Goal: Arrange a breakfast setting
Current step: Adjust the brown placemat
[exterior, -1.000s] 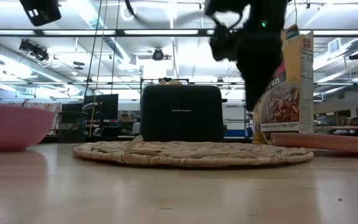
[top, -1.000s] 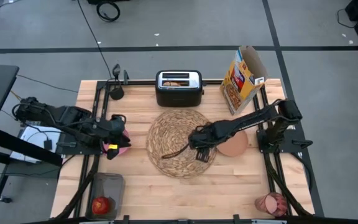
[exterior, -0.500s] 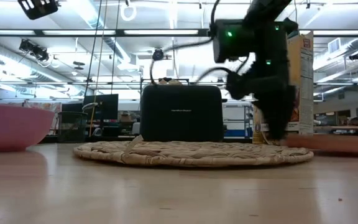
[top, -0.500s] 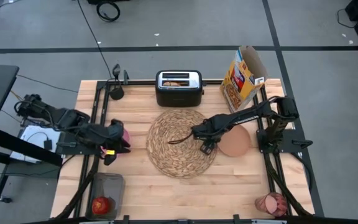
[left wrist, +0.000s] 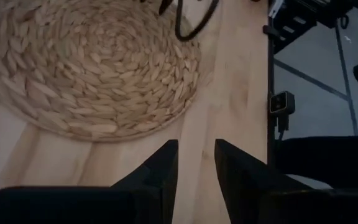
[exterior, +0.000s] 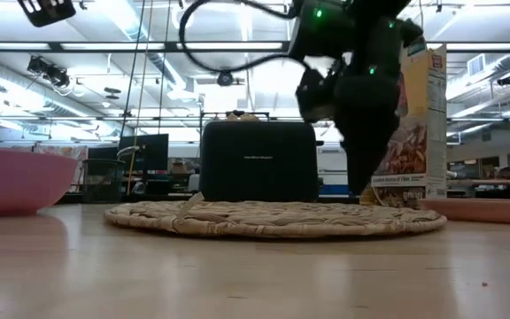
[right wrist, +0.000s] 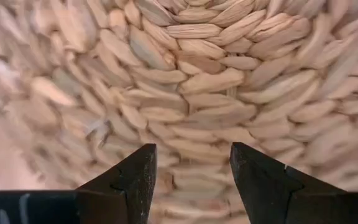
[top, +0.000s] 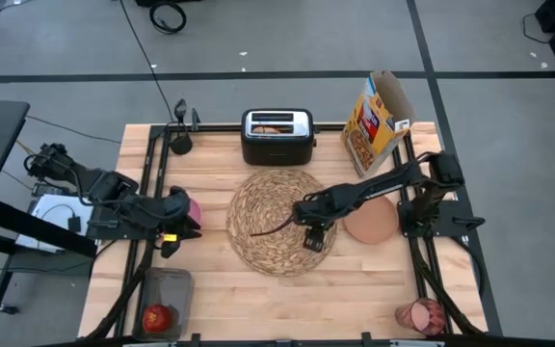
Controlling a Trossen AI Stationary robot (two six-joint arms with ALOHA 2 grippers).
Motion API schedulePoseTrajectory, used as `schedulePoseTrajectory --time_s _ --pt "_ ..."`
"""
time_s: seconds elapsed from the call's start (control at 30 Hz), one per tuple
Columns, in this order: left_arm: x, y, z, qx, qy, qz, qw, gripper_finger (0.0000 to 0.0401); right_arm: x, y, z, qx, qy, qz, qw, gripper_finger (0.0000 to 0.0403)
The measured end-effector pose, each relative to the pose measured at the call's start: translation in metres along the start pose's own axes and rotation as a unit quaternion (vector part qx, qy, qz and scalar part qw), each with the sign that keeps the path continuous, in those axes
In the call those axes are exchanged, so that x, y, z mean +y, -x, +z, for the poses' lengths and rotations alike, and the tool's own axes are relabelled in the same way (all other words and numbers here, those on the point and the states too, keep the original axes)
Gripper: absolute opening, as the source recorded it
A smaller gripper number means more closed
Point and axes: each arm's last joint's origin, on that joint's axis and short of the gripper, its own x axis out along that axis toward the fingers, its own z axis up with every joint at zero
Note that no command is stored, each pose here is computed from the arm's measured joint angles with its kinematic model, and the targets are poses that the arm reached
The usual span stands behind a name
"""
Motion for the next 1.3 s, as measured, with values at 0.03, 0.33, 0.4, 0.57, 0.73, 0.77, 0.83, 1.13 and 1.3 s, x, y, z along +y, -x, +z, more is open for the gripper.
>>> schedulePoseTrajectory --time_s 0.03,0.33,0.4,0.57,0.73,0.77,0.83,1.13,1.3 --pt "0.0 0.0 -0.001 0.004 0.009 0.002 1.0 0.0112 0.003 -0.005 0.0 0.0 0.001 -0.003 1.0 0.021" --pt "0.001 0.003 -0.017 0.072 0.044 0.018 0.996 0.0115 0.018 -0.011 -0.023 0.071 0.027 -0.021 0.997 0.021" --pt "0.001 0.005 -0.022 0.087 0.046 0.024 0.995 0.0123 0.017 -0.008 -0.026 0.081 0.022 -0.026 0.996 0.021" --pt "0.006 0.006 -0.031 0.107 0.068 0.082 0.989 0.0155 0.026 0.022 -0.011 0.017 0.021 -0.017 0.999 0.021" --pt "0.007 0.002 -0.036 0.128 0.069 0.119 0.982 0.0169 0.03 0.029 -0.004 -0.007 0.039 -0.003 0.999 0.021" --pt "0.006 0.001 -0.037 0.129 0.068 0.12 0.982 0.0169 0.031 0.025 -0.005 -0.003 0.052 -0.005 0.999 0.021" --pt "0.005 -0.001 -0.037 0.132 0.064 0.125 0.981 0.0168 0.03 0.015 -0.009 0.013 0.073 -0.013 0.997 0.021" --pt "0.001 -0.013 -0.038 0.125 0.049 0.159 0.978 0.0167 0.027 -0.023 0.002 0.01 0.114 -0.014 0.993 0.021" --pt "0.001 -0.013 -0.038 0.123 0.068 0.164 0.976 0.0167 0.023 -0.021 0.01 -0.015 0.098 -0.012 0.995 0.021"
